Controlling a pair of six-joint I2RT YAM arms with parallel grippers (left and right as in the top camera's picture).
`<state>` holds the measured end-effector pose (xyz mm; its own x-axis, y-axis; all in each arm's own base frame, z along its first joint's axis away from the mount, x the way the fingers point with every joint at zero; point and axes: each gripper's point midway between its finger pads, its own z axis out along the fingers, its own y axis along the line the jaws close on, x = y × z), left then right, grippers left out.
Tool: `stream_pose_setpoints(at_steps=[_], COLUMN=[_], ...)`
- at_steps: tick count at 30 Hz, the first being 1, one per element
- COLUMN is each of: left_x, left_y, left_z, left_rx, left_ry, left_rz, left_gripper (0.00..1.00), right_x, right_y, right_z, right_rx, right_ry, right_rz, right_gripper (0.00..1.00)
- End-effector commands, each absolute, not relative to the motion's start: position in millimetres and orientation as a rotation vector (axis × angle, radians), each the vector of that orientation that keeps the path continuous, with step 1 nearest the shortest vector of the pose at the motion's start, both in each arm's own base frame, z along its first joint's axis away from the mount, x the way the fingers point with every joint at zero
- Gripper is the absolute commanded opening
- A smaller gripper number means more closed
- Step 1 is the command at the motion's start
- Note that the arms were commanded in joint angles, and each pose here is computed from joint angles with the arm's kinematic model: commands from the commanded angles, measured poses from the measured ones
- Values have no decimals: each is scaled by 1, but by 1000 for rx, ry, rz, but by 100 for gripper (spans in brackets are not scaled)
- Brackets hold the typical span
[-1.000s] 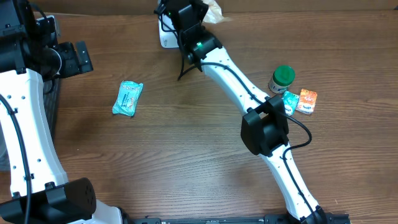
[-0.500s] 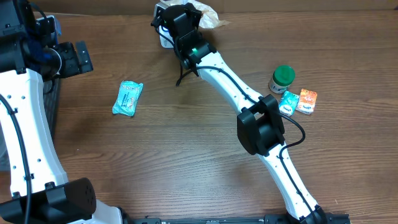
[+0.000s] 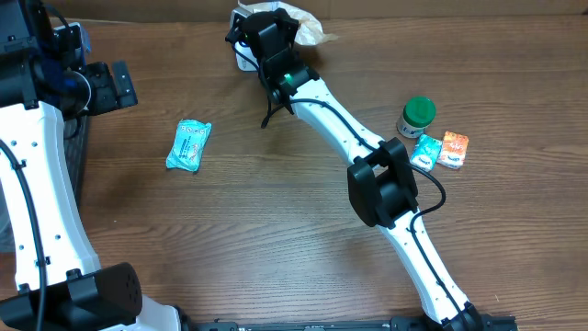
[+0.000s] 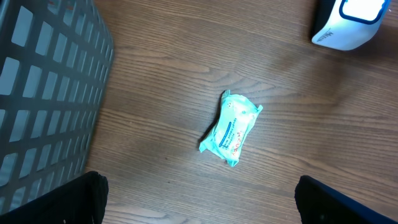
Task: Scan the item barcode
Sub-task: 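Lift the snack bag with the right gripper and hold it under the scanner, then carry the snack bag right and drop it beside the jar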
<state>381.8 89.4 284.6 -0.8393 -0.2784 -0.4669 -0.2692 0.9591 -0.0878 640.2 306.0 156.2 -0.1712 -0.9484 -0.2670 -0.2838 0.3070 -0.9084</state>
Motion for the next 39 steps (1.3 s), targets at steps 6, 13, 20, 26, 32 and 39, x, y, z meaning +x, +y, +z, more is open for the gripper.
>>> stream_pose_setpoints(at_steps=[6,13,20,26,32,39], left_x=[383,383,383,383,383,383], left_y=[86,86,86,86,86,86], left_z=[289,289,289,289,289,289], left_rx=[-384,-384,-384,-384,-384,-384], left_ry=[2604,2604,2604,2604,2604,2604], left_rz=[-36,-36,-36,-36,-36,-36], left_gripper=[99,100,100,100,100,99], right_x=[643,635,600,482,419,430], right_y=[300,293,291,276,218,127], right_z=[161,197,275,293,229,142], right_rx=[-1074,-952,-825,-833,-744,-432], right_ry=[1660,1688,1738,2156,2674,2966], right_rz=[-944,-932,-760,-205,18,-75], right_gripper=[4,4,4,6,8,8])
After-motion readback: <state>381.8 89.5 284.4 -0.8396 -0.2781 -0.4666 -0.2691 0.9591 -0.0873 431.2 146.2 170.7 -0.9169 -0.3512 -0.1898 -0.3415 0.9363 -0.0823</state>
